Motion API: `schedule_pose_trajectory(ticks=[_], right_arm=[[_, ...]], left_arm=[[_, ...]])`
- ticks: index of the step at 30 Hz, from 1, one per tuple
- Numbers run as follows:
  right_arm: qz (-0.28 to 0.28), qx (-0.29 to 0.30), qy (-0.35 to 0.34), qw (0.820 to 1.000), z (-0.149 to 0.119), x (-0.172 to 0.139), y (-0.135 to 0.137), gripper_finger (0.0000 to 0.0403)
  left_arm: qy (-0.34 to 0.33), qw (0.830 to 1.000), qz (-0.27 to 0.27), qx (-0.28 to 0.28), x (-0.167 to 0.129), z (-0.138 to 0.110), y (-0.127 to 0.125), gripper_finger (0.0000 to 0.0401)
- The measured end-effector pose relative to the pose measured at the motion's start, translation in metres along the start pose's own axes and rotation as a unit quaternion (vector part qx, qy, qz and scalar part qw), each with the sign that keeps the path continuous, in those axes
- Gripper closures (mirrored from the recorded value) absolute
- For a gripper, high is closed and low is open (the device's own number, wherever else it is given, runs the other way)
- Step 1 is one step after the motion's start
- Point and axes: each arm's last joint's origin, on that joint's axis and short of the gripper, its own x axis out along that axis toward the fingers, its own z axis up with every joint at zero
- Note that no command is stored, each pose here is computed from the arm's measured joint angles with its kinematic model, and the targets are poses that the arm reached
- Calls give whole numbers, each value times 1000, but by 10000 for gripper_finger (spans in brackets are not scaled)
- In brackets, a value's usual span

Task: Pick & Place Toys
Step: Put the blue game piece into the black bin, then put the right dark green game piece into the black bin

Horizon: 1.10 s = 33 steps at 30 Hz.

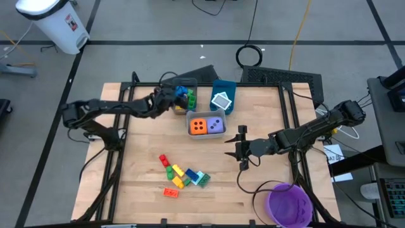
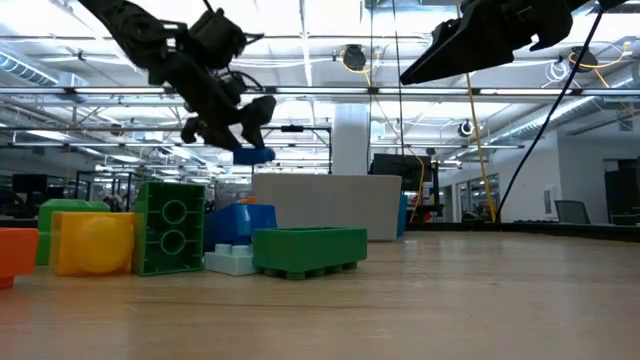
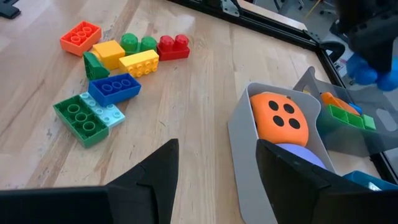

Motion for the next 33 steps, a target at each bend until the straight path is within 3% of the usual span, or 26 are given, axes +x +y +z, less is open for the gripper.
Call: schedule_pose_trajectory(ticks=[7,11,14,16,19,26,33], right_arm=[[0,-3,0,1000,0,0,0,216],[0,-3,0,1000,0,0,0,216],[0,-2,0,1000,0,0,0,216],[0,0,0,1000,0,0,0,216],[0,1,0,1000,0,0,0,216],[14,18,-23,999,4,0,1,216],[115,36,-74,990,6,28,22,216]], left_arm=[[18,999,-27,12,5,1,4,93],[26,994,-104,-5,-9,11,1,57],[50,980,-189,-45,-30,21,-1,42],[74,966,-243,-36,-48,23,-3,37],[89,955,-283,-2,-80,17,-15,35],[28,959,-274,66,-152,-13,-49,34],[-33,951,-276,138,-194,-32,-61,34]])
